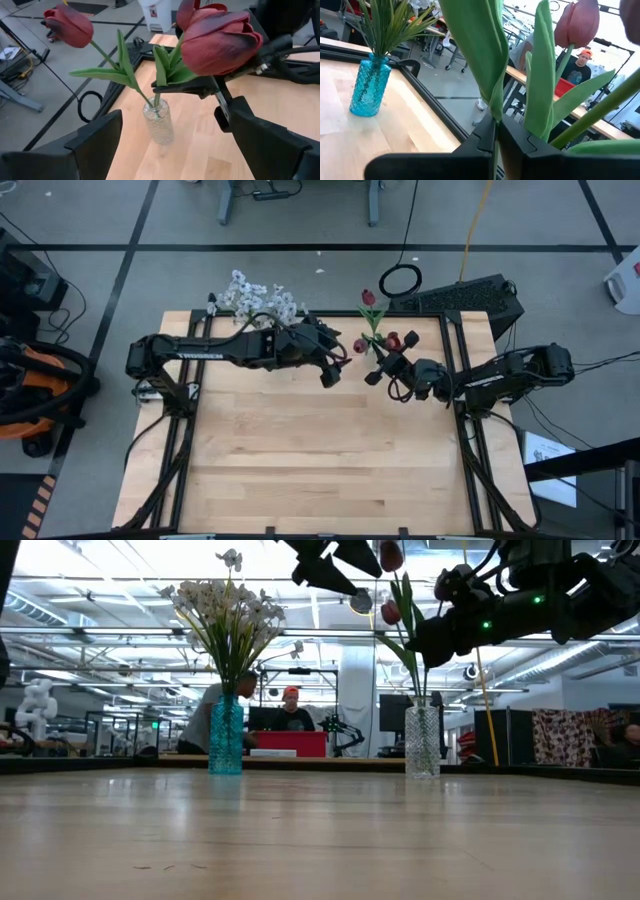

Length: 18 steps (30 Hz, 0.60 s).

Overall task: Sort flowers into vase by color
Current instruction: Put the red tulip into the transparent vase

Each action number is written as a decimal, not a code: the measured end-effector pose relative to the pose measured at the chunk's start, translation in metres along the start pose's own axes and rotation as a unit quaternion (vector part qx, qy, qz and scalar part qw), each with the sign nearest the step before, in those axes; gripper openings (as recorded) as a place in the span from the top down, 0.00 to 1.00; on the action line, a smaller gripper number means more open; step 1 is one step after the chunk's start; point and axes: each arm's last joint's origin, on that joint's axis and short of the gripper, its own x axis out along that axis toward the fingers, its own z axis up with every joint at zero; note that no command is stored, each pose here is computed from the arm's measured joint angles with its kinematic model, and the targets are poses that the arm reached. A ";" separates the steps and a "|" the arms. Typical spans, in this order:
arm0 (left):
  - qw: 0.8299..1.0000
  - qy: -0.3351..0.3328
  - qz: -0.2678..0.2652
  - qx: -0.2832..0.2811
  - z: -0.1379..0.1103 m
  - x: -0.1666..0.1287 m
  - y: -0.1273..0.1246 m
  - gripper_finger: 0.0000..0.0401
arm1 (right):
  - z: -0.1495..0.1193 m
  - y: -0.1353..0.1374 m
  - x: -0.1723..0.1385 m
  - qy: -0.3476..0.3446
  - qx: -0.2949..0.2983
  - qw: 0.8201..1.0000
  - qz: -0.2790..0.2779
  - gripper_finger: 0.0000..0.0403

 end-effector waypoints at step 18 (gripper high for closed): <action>1.000 0.003 0.000 0.008 -0.001 -0.004 -0.011 0.07 | -0.009 0.002 0.000 0.041 0.050 0.998 -0.010 0.92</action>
